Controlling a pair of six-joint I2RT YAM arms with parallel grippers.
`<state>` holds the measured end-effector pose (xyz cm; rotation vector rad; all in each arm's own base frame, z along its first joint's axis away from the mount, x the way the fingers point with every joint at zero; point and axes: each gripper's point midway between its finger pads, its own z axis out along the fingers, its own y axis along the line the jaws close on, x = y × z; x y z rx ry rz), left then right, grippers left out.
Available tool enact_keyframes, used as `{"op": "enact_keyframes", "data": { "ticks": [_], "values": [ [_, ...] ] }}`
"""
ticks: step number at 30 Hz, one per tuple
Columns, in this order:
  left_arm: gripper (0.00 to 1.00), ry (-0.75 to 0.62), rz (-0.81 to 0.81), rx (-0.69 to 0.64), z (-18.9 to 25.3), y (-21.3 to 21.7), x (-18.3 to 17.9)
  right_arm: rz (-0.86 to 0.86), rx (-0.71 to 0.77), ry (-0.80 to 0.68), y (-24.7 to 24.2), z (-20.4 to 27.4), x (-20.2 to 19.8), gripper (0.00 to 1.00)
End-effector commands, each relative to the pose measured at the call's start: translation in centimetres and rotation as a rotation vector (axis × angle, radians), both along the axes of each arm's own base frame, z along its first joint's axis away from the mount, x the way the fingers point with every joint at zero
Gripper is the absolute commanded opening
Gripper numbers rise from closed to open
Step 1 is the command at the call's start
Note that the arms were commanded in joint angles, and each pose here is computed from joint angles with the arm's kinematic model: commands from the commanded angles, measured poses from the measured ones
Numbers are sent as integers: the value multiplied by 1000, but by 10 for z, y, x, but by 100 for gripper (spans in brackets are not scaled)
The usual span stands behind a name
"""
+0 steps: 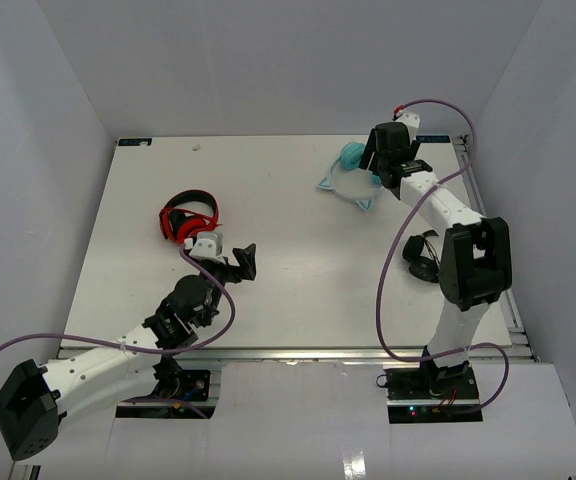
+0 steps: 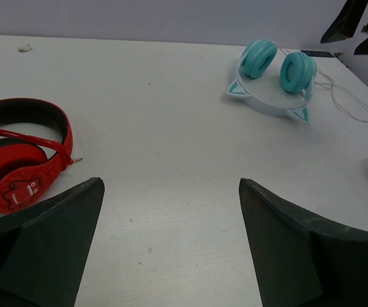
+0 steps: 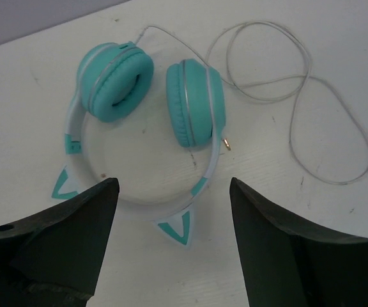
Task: Wrap the headphones
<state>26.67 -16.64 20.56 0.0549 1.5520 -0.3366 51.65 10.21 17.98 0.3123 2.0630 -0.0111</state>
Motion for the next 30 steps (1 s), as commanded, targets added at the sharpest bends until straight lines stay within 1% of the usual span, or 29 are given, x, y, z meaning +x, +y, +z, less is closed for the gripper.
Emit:
{"op": "enact_keyframes", "data": {
  "ticks": [1,2,5,6,13,21,26,30],
  "values": [
    [98,0,14,-12,1,3,0,-19,-53,11,-21,-1,33,74],
    [98,0,12,-13,0,2,0,-20,-66,17,-24,-3,38,74],
    [98,5,10,-10,-1,1,1,-8,-129,33,-28,-9,55,85],
    [98,7,10,-8,-1,1,1,-10,-142,34,-30,-10,59,87],
    [98,15,14,1,-4,1,2,8,-158,51,-29,-35,88,86],
    [98,24,20,10,-6,0,3,23,-138,80,-31,-56,95,85],
    [98,29,-23,5,-7,-9,2,22,-131,85,-29,-64,99,84],
    [98,50,24,-17,-8,-6,7,25,-132,92,-28,-71,103,78]
  ]
}}
